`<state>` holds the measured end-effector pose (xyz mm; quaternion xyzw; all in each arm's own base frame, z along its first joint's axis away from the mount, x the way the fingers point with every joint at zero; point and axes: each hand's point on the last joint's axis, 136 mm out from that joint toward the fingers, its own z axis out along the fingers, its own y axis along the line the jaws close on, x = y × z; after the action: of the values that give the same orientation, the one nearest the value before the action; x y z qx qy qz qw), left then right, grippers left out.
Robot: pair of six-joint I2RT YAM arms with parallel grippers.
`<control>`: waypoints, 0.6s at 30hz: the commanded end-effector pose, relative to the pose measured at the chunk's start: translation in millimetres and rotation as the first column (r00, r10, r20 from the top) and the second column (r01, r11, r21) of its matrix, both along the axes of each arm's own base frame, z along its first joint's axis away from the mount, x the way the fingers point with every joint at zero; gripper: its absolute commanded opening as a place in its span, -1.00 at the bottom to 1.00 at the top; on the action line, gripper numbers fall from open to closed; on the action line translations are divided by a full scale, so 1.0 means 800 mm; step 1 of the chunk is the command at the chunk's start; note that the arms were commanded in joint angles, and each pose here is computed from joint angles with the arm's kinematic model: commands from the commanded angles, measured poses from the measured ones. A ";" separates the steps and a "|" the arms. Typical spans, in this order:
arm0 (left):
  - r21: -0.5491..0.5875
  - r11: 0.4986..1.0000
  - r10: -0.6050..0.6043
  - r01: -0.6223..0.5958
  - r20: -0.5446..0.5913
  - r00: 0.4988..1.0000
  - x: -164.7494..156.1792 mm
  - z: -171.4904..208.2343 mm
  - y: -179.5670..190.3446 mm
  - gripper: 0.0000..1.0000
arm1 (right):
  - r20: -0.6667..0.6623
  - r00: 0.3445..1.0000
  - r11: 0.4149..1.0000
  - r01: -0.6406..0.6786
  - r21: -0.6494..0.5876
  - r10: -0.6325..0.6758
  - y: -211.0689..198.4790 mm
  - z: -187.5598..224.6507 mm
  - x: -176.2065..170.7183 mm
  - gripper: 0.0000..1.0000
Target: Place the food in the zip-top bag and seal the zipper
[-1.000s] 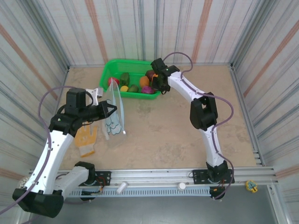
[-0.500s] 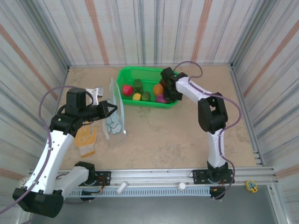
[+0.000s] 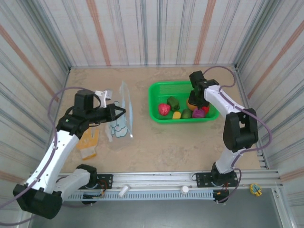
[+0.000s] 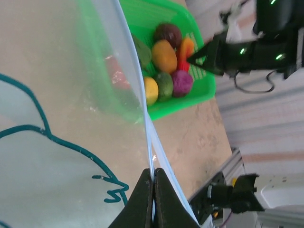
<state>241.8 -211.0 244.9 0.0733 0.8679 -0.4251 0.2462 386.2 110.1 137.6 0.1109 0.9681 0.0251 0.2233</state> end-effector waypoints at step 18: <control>-0.001 0.998 -0.062 0.062 -0.014 0.998 0.008 0.005 -0.038 -1.00 | 0.147 0.885 0.591 -0.410 0.695 0.441 0.241 0.124 -0.111 -0.14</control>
<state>250.2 -240.7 226.0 0.0726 0.8749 -0.4328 0.2051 314.5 276.1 212.7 -0.0513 0.9170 0.3585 0.1673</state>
